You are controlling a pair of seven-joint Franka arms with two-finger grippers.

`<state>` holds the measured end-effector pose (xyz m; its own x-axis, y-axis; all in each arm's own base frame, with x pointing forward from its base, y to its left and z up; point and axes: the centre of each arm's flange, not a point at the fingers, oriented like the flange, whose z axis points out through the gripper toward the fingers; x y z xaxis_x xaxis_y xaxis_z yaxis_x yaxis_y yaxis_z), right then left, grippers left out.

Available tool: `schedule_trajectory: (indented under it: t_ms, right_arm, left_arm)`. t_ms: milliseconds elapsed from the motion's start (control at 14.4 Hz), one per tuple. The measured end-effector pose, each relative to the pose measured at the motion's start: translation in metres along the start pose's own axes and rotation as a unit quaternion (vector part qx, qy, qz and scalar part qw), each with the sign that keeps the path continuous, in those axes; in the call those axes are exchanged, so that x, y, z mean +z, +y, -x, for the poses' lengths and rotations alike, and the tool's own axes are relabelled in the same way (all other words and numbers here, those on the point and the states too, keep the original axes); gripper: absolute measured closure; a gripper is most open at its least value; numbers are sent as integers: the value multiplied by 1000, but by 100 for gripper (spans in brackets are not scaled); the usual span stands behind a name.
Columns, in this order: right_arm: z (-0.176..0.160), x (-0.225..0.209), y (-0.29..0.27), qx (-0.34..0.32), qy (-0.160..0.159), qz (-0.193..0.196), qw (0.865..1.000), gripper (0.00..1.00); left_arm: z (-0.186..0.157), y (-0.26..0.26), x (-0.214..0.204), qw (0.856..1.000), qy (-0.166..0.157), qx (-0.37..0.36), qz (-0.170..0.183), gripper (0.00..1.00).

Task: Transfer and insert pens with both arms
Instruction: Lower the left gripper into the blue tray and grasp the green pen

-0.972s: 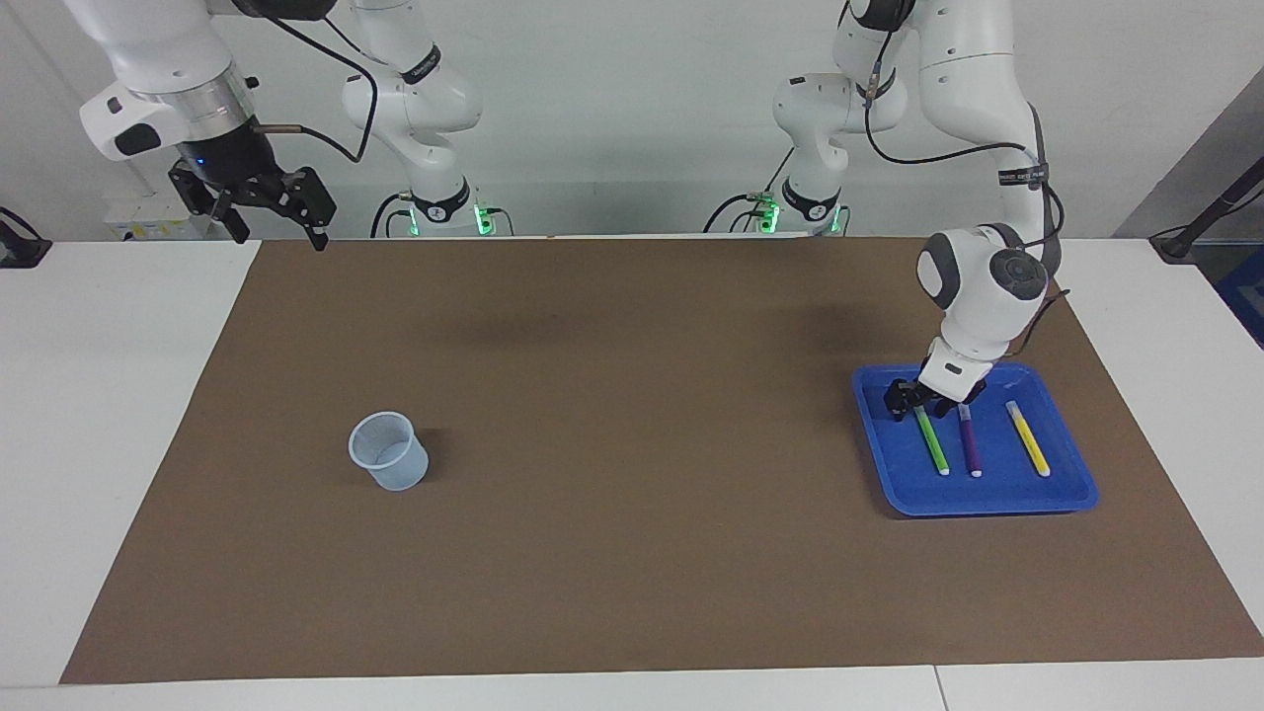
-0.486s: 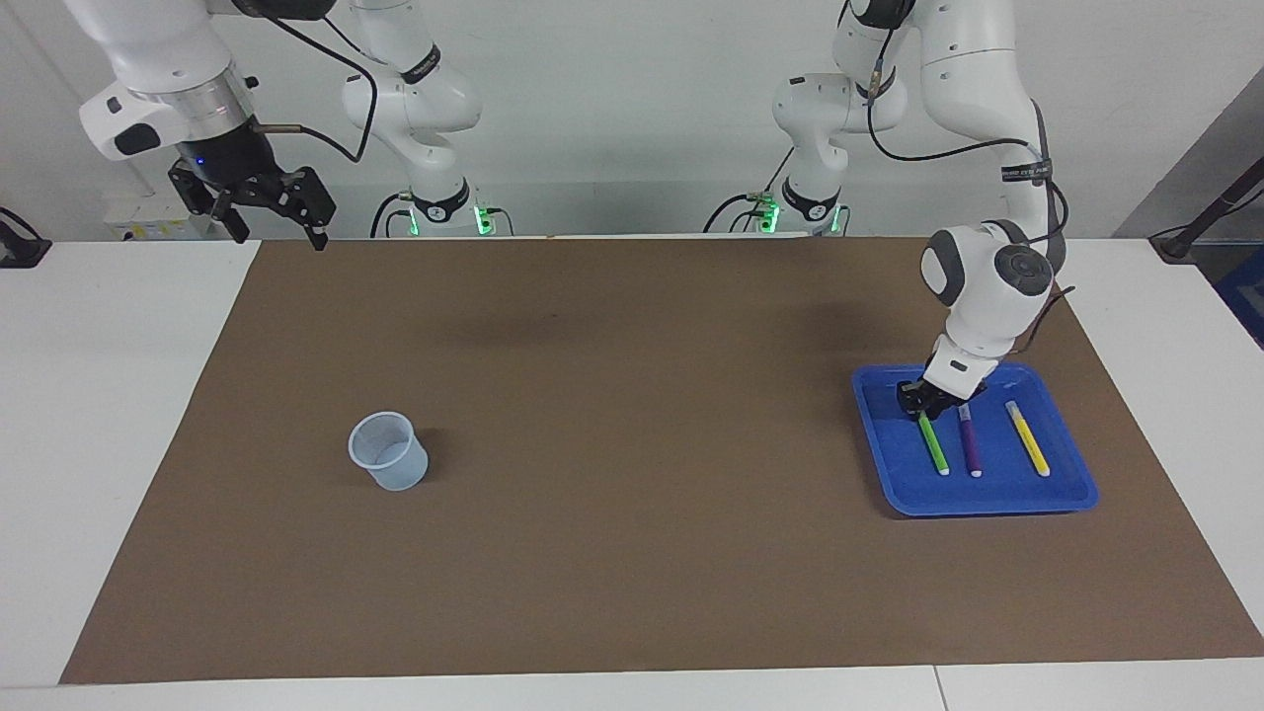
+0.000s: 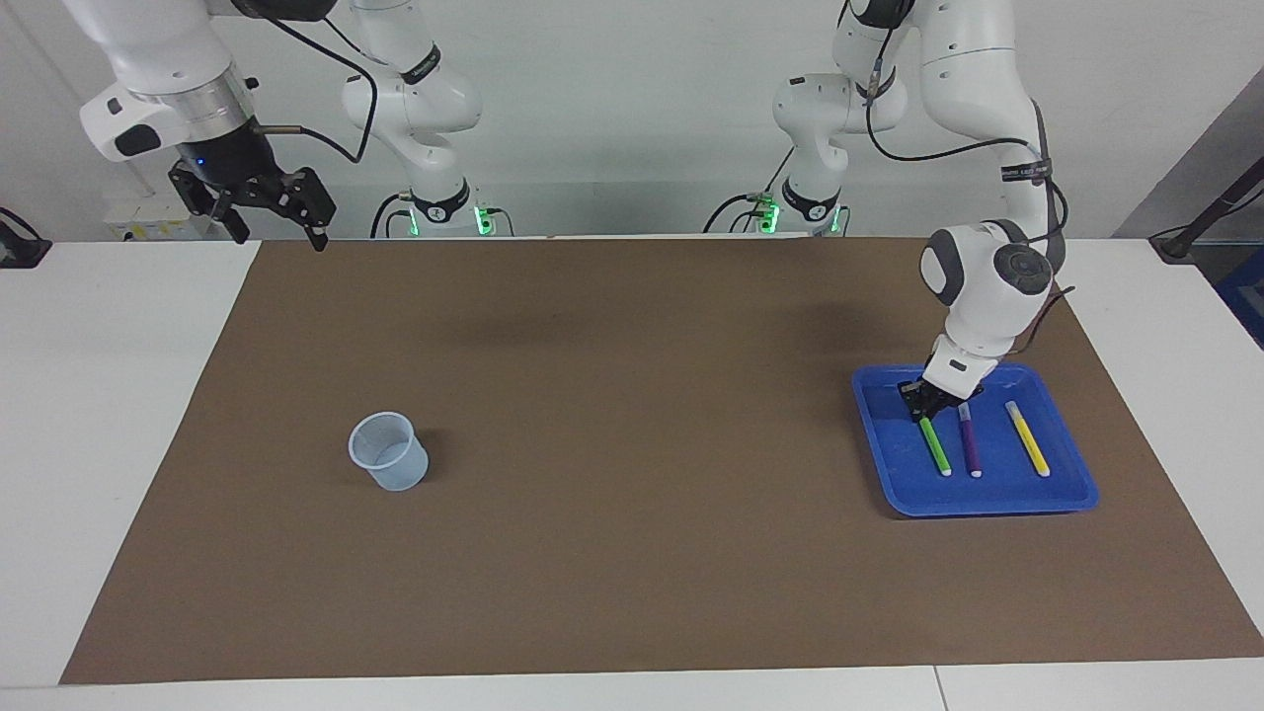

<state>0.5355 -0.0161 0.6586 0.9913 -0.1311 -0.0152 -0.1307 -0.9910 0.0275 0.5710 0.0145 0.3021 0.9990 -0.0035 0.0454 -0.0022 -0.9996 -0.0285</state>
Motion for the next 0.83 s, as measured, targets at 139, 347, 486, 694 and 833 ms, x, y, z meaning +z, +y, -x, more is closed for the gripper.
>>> schedule_trajectory:
  t_ms: [139, 347, 486, 694, 833]
  right_arm:
    - [0, 0, 0, 0, 0, 0, 1000, 0]
    - [0, 0, 0, 0, 0, 0, 1000, 0]
    - [0, 0, 1, 0, 0, 0, 1000, 0]
    - [-3, 1, 4, 5, 7, -13, 1000, 0]
    - [-8, 7, 4, 11, 17, -45, 999, 0]
  left_arm:
    - [0, 5, -2, 1000, -12, 3, 3, 82]
    - [-7, 13, -28, 999, -34, 5, 9, 82]
    - [-11, 17, -55, 999, -40, -4, 26, 82]
    - [-12, 24, -90, 998, -47, -20, 47, 82]
    - [-11, 34, -106, 997, -50, -37, 55, 82]
